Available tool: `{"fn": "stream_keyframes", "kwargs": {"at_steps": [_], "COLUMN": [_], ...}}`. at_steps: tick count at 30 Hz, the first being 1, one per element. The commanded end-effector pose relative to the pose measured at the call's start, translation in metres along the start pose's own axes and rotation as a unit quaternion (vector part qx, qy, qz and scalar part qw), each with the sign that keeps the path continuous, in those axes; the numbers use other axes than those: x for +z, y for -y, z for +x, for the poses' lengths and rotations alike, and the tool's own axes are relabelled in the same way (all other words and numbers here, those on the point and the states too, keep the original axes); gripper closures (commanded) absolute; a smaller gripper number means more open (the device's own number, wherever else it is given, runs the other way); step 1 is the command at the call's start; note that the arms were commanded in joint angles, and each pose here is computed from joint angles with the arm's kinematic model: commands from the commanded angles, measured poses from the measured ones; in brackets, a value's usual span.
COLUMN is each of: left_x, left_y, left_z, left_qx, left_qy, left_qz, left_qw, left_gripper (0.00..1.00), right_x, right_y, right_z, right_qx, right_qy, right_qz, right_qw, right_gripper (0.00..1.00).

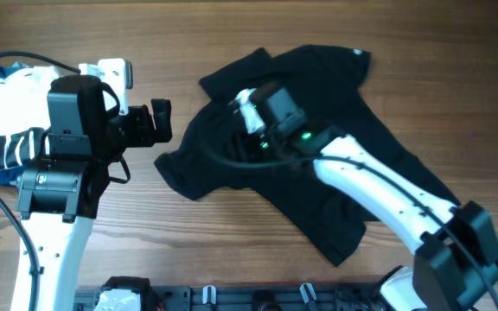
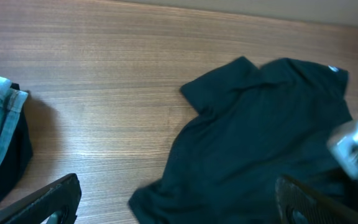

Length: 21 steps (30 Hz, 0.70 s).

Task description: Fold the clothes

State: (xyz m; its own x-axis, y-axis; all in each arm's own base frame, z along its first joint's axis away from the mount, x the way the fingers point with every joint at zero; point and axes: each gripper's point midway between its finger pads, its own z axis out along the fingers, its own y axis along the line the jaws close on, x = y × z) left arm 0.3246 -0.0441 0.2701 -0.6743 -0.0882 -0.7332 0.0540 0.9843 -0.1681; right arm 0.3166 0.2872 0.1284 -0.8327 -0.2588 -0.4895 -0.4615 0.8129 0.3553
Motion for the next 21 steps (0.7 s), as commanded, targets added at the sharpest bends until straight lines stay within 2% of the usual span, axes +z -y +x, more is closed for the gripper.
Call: {"fn": "stream_keyframes", "kwargs": {"at_steps": [1, 3, 5, 7, 9, 14, 16, 17, 19, 21], "left_x": [0.007, 0.027, 0.063, 0.102, 0.146, 0.228, 0.258, 0.271, 0.28, 0.287], "left_y": [0.007, 0.007, 0.01, 0.022, 0.036, 0.06, 0.064, 0.064, 0.062, 0.053], "left_z": [-0.004, 0.001, 0.012, 0.028, 0.047, 0.089, 0.104, 0.108, 0.11, 0.112], "left_qx": [-0.002, -0.004, 0.007, 0.027, 0.034, 0.053, 0.058, 0.06, 0.061, 0.065], "left_qy": [-0.006, -0.028, -0.067, -0.108, -0.141, -0.173, -0.174, -0.168, -0.161, -0.158], "left_qz": [0.022, 0.023, 0.029, 0.054, 0.079, 0.109, 0.113, 0.113, 0.109, 0.085], "left_qw": [1.0, 0.999, 0.997, 0.992, 0.986, 0.977, 0.977, 0.978, 0.979, 0.982], "left_gripper": [0.02, 0.07, 0.16, 0.21, 0.21, 0.21, 0.28, 0.39, 0.42, 0.5], "right_x": [-0.07, -0.101, -0.137, -0.159, -0.176, -0.175, -0.168, -0.164, -0.16, -0.154], "right_y": [0.075, 0.101, 0.124, 0.138, 0.149, 0.161, 0.163, 0.164, 0.166, 0.168], "right_z": [-0.042, -0.05, -0.052, -0.047, -0.037, -0.012, -0.003, 0.002, 0.007, 0.012], "right_qx": [0.103, 0.14, 0.169, 0.189, 0.209, 0.242, 0.25, 0.256, 0.261, 0.266], "right_qy": [0.1, 0.132, 0.163, 0.177, 0.18, 0.139, 0.118, 0.103, 0.089, 0.075], "right_qz": [0.08, 0.095, 0.106, 0.118, 0.133, 0.149, 0.151, 0.153, 0.154, 0.156], "right_qw": [0.986, 0.977, 0.966, 0.959, 0.952, 0.949, 0.949, 0.949, 0.949, 0.948], "right_gripper": [0.29, 0.29, 0.31, 0.31, 0.3, 0.27, 0.23, 0.23, 0.22, 0.22]}}
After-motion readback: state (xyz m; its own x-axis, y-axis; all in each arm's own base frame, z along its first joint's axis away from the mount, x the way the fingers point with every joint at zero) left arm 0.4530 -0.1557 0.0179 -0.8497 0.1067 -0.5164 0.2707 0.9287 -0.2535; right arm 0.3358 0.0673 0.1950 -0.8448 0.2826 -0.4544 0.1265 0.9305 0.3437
